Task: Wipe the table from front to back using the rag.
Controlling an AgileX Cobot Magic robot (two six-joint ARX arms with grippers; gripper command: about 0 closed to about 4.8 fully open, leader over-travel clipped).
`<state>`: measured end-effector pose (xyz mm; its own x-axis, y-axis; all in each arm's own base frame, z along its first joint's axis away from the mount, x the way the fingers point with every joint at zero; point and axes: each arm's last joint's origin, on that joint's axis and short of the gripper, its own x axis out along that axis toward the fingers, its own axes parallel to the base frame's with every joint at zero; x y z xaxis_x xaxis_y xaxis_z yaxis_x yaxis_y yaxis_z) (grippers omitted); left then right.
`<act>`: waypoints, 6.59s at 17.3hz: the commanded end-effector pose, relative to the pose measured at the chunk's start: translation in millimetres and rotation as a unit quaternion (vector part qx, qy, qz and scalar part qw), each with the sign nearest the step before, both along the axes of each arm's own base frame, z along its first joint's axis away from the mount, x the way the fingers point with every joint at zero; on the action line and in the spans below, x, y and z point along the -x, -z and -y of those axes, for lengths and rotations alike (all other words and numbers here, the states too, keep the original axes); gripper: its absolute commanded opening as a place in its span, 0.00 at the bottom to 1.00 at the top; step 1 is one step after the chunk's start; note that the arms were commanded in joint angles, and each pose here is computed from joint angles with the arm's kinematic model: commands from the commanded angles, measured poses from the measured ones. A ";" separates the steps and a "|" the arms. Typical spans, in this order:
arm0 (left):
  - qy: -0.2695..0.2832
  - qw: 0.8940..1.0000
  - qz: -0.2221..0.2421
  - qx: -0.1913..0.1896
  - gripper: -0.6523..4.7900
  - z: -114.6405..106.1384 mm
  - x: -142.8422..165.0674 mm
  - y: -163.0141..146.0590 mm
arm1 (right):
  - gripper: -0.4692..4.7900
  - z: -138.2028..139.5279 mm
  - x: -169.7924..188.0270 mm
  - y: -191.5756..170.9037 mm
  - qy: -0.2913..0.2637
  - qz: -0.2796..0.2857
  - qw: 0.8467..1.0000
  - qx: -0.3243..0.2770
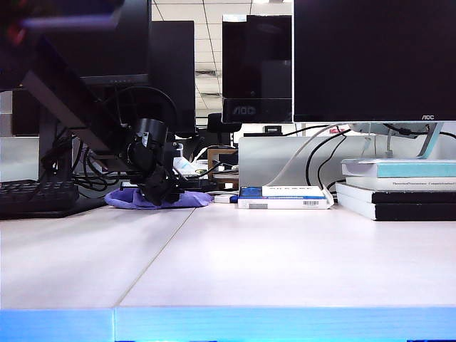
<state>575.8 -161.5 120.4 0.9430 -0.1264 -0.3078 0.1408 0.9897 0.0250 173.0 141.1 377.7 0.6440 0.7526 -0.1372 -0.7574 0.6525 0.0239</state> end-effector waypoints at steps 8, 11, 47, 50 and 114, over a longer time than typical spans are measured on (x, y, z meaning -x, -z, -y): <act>0.013 0.987 -0.149 -0.052 0.11 -3.4 16.4 -3.9 | 0.09 0.3 0.9 -4.0 -0.001 0.009 1.000 -0.009; 0.038 0.979 -0.197 -0.047 0.11 -3.7 23.7 -6.3 | 0.09 0.4 1.0 -4.9 -0.001 0.012 1.000 -0.011; 0.088 0.906 -0.408 -0.069 0.11 -18.9 108.8 18.1 | 0.09 1.2 2.1 -16.8 -0.001 0.057 0.997 -0.046; 0.086 0.918 -0.382 -0.059 0.11 -28.0 139.2 4.0 | 0.09 1.2 2.2 -16.9 -0.001 0.057 0.997 -0.046; 0.080 0.928 -0.362 -0.035 0.69 -52.3 370.6 -66.4 | 0.09 -4.8 0.6 -14.2 -0.020 0.048 0.998 -0.041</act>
<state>201.1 -106.7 176.1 0.4390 -0.1933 -0.8774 0.2814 0.9570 -0.0700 172.1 145.5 389.4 0.6229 0.7818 -0.0270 -0.7821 0.6232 0.0018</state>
